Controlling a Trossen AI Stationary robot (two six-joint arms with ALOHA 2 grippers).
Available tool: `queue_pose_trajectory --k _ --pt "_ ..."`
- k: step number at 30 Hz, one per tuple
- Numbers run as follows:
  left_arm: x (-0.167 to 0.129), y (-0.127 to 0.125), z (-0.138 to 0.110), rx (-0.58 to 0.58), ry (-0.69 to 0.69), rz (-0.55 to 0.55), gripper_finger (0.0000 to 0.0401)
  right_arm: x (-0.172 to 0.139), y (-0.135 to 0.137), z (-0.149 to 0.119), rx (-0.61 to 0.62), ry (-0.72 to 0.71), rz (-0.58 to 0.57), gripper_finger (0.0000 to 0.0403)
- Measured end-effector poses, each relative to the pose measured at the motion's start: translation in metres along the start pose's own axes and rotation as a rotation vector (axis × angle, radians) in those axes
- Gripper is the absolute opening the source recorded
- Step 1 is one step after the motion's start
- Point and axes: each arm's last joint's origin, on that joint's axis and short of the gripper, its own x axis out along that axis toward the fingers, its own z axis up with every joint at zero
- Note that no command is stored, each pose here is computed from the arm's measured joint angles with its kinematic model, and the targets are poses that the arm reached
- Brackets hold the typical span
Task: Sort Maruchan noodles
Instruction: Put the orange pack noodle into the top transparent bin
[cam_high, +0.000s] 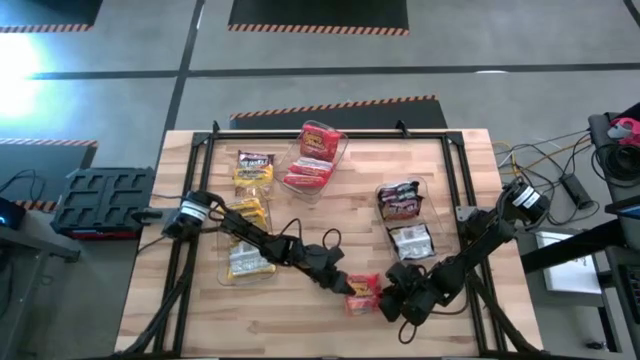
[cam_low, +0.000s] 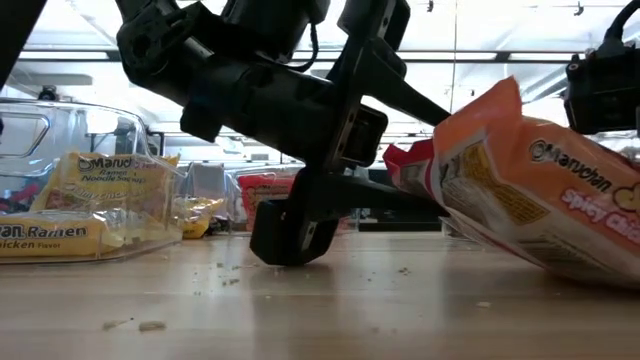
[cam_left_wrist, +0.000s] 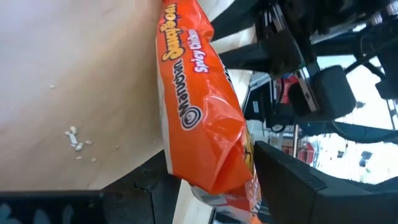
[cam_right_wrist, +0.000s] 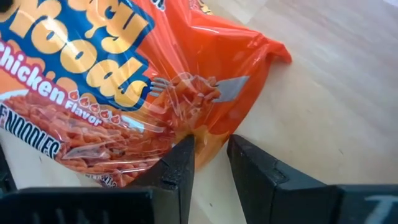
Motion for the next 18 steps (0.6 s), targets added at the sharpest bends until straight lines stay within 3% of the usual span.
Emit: queue_pose_trajectory --k 10,18 --pt "-0.0007 0.0012 0.0037 -0.014 -0.023 0.01 0.0175 0.0001 0.0011 0.0004 -0.041 -0.005 0.012 0.0091" --pt "-0.0008 0.0012 0.0038 -0.011 -0.014 0.008 0.0127 -0.003 0.003 0.0012 -0.055 0.008 0.031 0.0091"
